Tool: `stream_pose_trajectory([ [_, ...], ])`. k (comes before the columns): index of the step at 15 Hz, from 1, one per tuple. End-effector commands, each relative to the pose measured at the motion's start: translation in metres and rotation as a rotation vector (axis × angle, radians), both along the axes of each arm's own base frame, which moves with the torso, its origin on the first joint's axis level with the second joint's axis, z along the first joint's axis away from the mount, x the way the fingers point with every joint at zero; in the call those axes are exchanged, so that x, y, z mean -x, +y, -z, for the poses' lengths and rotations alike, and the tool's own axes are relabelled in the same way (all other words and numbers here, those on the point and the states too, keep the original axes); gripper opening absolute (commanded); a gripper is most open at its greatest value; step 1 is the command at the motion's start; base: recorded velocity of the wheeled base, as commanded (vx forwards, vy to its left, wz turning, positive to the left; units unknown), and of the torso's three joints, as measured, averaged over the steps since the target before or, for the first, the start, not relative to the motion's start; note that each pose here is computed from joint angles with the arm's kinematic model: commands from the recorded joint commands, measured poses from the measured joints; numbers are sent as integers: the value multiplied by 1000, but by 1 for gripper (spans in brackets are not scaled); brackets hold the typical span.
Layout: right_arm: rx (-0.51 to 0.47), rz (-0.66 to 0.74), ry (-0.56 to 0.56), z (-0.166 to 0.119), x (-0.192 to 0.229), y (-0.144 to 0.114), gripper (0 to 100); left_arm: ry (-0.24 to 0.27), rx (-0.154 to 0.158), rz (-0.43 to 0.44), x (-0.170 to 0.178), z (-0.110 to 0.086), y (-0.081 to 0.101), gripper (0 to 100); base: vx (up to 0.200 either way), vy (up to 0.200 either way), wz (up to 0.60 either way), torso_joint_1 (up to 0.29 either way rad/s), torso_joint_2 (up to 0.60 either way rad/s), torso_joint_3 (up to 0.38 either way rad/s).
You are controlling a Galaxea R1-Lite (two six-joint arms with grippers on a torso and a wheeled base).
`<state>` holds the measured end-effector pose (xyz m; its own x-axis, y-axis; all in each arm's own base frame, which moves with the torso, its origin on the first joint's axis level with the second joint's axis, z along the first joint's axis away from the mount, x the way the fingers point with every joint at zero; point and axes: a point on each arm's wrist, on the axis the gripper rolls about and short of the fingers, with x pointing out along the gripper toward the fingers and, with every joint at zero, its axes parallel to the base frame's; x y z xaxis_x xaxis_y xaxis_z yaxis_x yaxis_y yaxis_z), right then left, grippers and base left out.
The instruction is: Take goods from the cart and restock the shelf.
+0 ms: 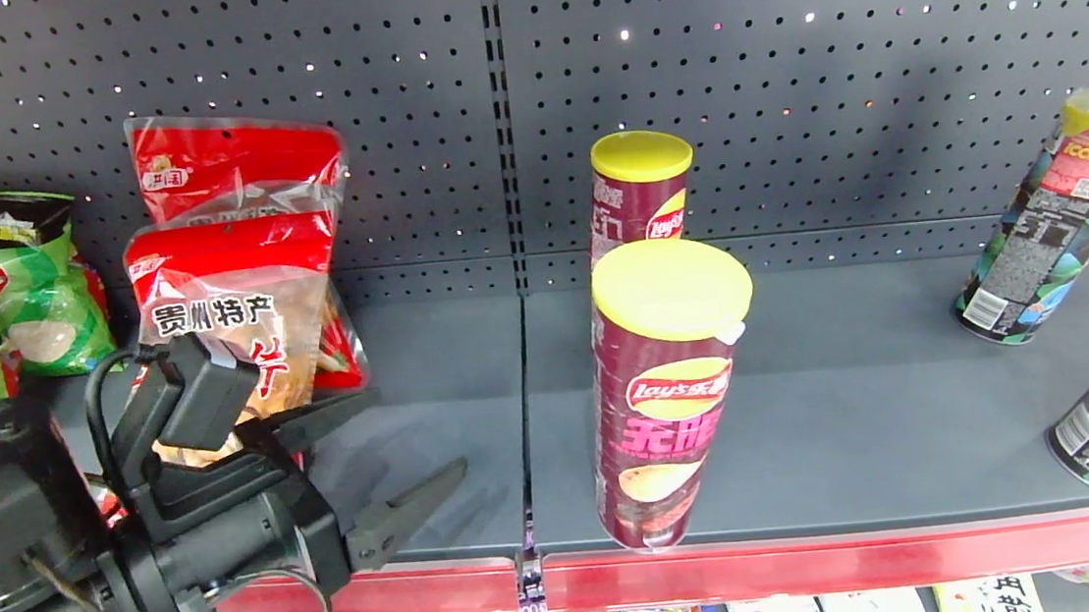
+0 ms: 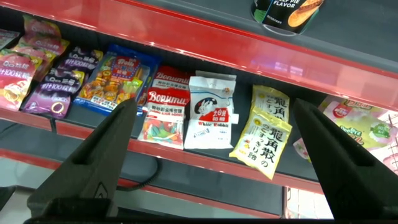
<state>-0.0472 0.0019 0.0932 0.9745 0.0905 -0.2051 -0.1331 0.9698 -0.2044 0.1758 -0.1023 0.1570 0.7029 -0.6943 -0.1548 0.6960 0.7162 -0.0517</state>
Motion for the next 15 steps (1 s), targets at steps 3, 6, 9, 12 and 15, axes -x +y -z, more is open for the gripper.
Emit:
stream_pose_trajectory([
  [3,-8,-1,0,0,0,0,100,84,-123,-67,6,-2,-7,100,0,0,0,0,0,0],
  [6,-9,-4,0,0,0,0,100,115,-169,46,10,-7,-32,100,0,0,0,0,0,0],
  [9,-10,-4,1,0,0,0,100,131,-229,68,-7,-5,-49,100,0,0,0,0,0,0],
  [12,-10,-2,1,0,0,0,100,128,-263,86,-17,0,-59,100,0,0,0,0,0,0],
  [15,-10,-2,1,0,0,0,100,131,-268,101,-20,1,-67,100,0,0,0,0,0,0],
])
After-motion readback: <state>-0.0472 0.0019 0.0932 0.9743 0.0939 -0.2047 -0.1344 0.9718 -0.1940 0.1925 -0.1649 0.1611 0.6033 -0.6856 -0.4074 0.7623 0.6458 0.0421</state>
